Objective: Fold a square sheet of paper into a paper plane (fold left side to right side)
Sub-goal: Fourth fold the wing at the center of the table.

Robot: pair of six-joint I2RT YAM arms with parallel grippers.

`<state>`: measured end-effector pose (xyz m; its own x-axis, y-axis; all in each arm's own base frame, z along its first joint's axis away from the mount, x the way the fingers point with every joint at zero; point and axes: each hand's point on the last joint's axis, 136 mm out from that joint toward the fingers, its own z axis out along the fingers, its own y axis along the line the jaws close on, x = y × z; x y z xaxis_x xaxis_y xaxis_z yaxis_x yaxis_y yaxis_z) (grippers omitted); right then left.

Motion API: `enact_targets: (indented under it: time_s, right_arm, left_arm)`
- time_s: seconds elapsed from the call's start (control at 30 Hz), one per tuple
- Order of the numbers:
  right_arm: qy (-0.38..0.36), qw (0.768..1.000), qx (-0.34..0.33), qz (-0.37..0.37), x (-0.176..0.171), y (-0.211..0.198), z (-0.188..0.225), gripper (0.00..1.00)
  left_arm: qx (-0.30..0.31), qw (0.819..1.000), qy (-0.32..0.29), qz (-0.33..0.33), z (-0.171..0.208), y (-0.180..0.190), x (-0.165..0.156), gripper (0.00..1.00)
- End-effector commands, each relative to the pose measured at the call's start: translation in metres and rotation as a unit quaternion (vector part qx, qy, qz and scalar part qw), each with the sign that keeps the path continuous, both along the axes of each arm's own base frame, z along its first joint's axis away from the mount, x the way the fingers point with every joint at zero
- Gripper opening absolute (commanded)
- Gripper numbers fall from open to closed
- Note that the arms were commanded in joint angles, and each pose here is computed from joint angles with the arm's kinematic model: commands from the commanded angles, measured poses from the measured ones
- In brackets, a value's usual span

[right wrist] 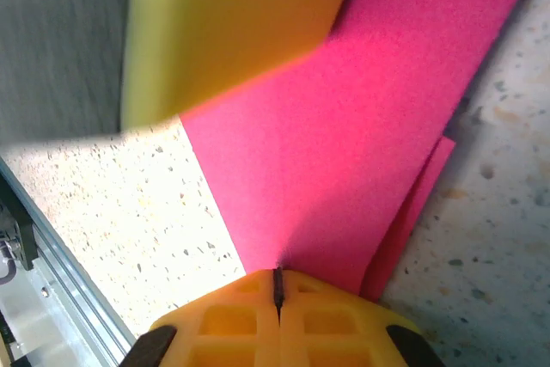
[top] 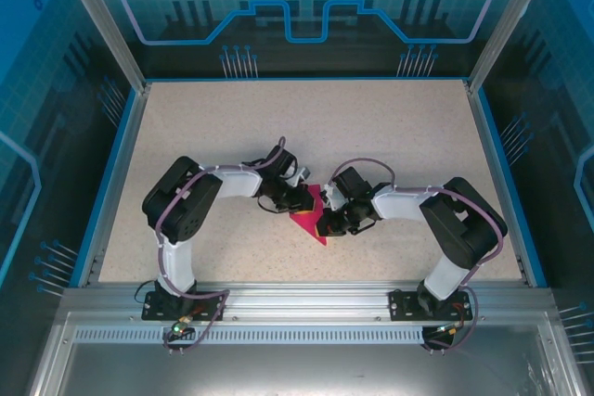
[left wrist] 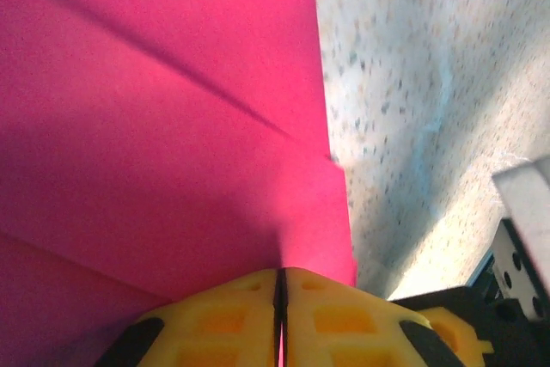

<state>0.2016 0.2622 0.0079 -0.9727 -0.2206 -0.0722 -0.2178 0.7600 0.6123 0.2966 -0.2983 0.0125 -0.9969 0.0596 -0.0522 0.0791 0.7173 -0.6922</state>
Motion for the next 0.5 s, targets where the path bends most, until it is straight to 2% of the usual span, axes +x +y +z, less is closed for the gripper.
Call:
enact_targets:
  time_s: [0.0,0.17,0.3,0.43,0.47]
  right_arm:
    - [0.080,0.991,-0.105,0.008,-0.048,-0.041,-0.037,0.00]
    - [0.073,0.993,-0.087,0.008,-0.045,-0.034,-0.033,0.00]
    - [0.037,0.998,-0.053,0.009,-0.030,-0.020,-0.015,0.00]
    - [-0.045,0.999,-0.018,0.002,-0.004,-0.009,0.022,0.16]
    - [-0.064,0.998,-0.016,-0.001,0.001,-0.009,0.031,0.18]
  left_arm:
    - [0.043,0.998,-0.043,0.035,-0.016,0.024,0.039,0.12]
    - [0.037,0.998,-0.048,0.030,-0.008,0.023,0.041,0.13]
    - [0.010,0.997,-0.071,0.027,0.023,0.020,0.041,0.18]
    - [-0.023,0.993,-0.109,0.033,0.073,0.025,0.039,0.28]
    - [-0.028,0.992,-0.117,0.038,0.083,0.029,0.038,0.31]
